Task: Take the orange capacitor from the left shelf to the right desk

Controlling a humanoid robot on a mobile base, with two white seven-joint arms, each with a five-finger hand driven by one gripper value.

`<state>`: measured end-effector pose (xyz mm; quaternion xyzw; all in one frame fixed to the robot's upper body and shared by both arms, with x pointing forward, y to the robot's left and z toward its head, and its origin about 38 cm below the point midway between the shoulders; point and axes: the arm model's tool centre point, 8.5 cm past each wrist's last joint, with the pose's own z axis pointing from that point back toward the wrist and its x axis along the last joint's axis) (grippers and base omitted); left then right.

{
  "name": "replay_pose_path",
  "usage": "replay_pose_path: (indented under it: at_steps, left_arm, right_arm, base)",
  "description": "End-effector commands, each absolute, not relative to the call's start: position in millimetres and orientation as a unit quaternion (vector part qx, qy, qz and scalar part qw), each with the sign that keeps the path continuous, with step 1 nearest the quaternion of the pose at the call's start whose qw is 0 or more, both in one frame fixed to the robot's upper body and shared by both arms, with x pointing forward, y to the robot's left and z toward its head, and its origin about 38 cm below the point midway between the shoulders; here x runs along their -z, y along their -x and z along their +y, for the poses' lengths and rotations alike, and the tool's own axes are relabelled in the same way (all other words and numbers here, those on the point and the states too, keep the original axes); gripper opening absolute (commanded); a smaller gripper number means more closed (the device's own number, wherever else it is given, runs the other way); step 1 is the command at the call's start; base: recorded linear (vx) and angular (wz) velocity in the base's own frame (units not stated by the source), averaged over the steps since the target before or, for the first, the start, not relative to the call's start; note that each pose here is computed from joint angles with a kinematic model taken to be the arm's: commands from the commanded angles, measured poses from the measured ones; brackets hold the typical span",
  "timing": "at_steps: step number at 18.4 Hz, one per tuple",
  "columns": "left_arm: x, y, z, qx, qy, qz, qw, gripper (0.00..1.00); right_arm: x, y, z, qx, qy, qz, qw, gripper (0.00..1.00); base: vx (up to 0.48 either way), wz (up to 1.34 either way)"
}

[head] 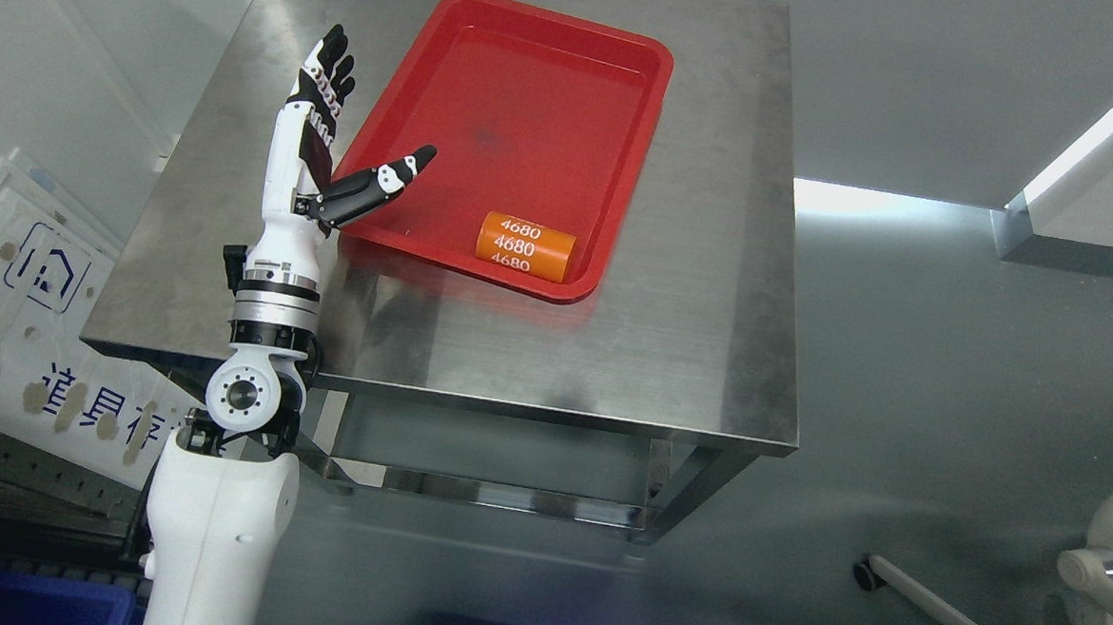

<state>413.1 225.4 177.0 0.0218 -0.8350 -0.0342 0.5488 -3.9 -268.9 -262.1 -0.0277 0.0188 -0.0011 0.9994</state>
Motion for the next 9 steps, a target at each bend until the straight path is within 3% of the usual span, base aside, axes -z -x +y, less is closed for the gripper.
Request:
replay_pose_path:
  at_steps: [1,9]
  left_arm:
    - [-165.3,-404.2,242.0,0.030,-0.039,-0.821,0.568,1.00]
    - [-170.6,-406.8,245.0,0.027,-0.042,-0.825,0.563,1.00]
  right_arm:
    - [261.7,1.0,-280.3,0.006,0.036,0.008,0.999,1.00]
    - [261.7,1.0,-280.3,0.006,0.036,0.008,0.999,1.00]
  base:
    - [0.000,0.00]
    - [0.000,0.00]
